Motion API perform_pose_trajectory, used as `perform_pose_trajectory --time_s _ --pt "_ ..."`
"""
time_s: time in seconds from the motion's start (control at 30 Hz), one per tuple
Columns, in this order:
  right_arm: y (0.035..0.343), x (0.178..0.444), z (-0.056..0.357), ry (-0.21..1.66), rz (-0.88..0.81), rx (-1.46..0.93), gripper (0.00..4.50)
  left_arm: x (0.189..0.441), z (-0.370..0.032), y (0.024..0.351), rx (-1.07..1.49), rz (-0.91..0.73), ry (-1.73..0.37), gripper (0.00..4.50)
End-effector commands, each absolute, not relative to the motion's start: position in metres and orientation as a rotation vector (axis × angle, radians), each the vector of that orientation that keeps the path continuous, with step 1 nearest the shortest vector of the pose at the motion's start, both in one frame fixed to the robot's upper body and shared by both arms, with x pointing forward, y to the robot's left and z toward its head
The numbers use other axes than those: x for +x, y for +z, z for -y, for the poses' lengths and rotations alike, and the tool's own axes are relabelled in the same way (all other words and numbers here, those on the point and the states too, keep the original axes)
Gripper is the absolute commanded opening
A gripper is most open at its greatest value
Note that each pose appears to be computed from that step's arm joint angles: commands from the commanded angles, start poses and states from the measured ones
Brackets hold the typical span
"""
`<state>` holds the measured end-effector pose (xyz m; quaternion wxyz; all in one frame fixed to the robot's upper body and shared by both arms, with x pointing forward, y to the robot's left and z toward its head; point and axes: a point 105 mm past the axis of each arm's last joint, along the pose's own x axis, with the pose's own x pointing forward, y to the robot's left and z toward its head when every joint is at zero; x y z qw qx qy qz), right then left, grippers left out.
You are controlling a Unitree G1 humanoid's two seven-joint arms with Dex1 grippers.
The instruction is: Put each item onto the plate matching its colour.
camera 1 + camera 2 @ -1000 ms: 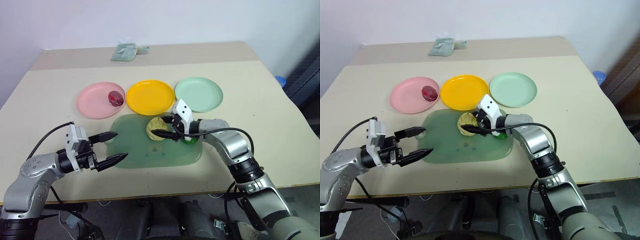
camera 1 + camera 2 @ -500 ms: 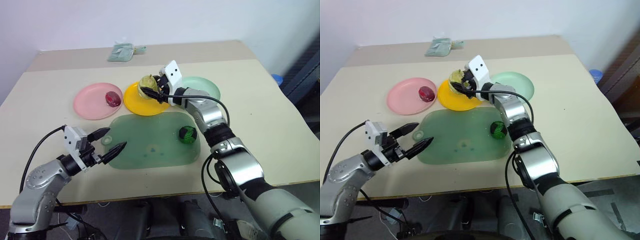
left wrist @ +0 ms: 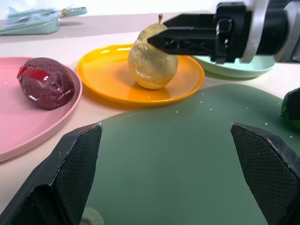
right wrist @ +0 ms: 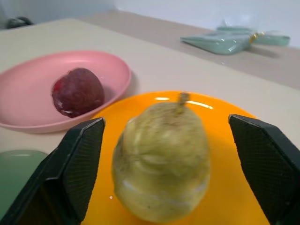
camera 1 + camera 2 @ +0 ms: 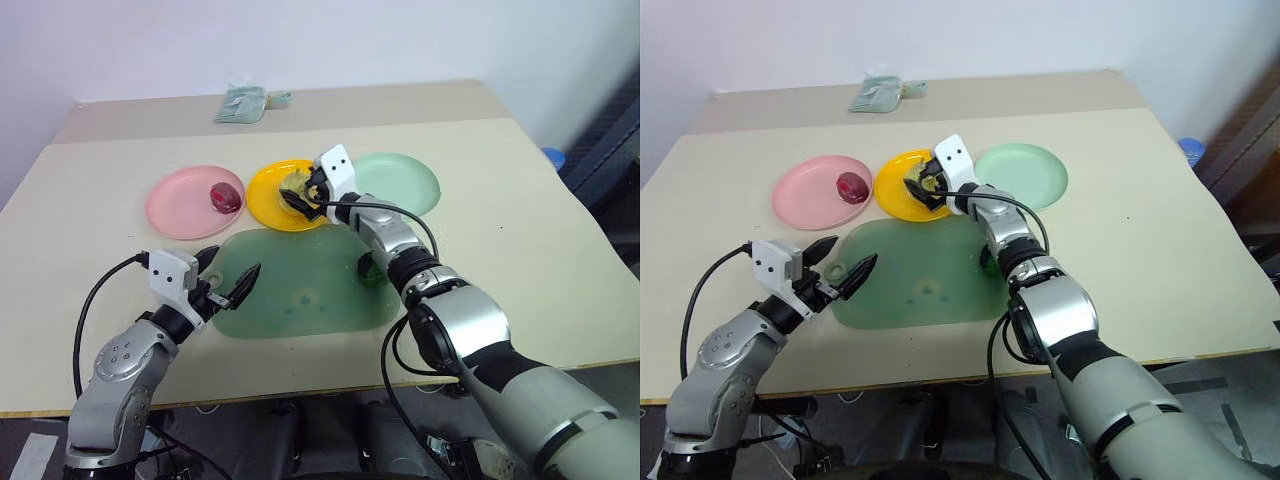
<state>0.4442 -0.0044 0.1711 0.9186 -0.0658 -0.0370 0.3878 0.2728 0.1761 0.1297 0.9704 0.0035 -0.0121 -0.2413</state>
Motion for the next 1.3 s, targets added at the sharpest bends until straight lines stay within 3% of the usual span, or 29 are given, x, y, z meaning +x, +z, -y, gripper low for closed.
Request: perform_pose_trajectory --time_s 0.03,0.2,0.37,0.57,0.77,0.9,1.3 --pt "0.214 0.439 0.026 0.856 0.225 -0.115 4.41 0.271 -0.174 0.139 0.016 0.064 -0.546 4.50" --pt "0.216 0.390 0.069 0.993 0.198 -0.141 4.41 0.275 -0.170 0.133 0.011 0.041 -0.631 4.50" --pt "0.191 0.335 0.105 1.061 0.040 -0.150 4.41 0.286 -0.172 0.125 0.032 0.018 -0.688 4.50" --pt "0.159 0.301 0.123 1.072 -0.140 -0.141 4.41 0.294 -0.172 0.126 0.040 0.020 -0.755 4.50" --pt "0.134 0.302 0.116 1.078 -0.203 -0.125 4.41 0.289 -0.166 0.128 0.030 0.018 -0.828 4.50" --pt "0.118 0.319 0.113 1.031 -0.200 -0.182 4.41 0.279 -0.163 0.130 0.030 0.015 -0.881 4.50" --pt "0.113 0.337 0.108 1.004 -0.168 -0.197 4.41 0.234 -0.159 0.133 0.045 -0.039 -1.094 4.50"
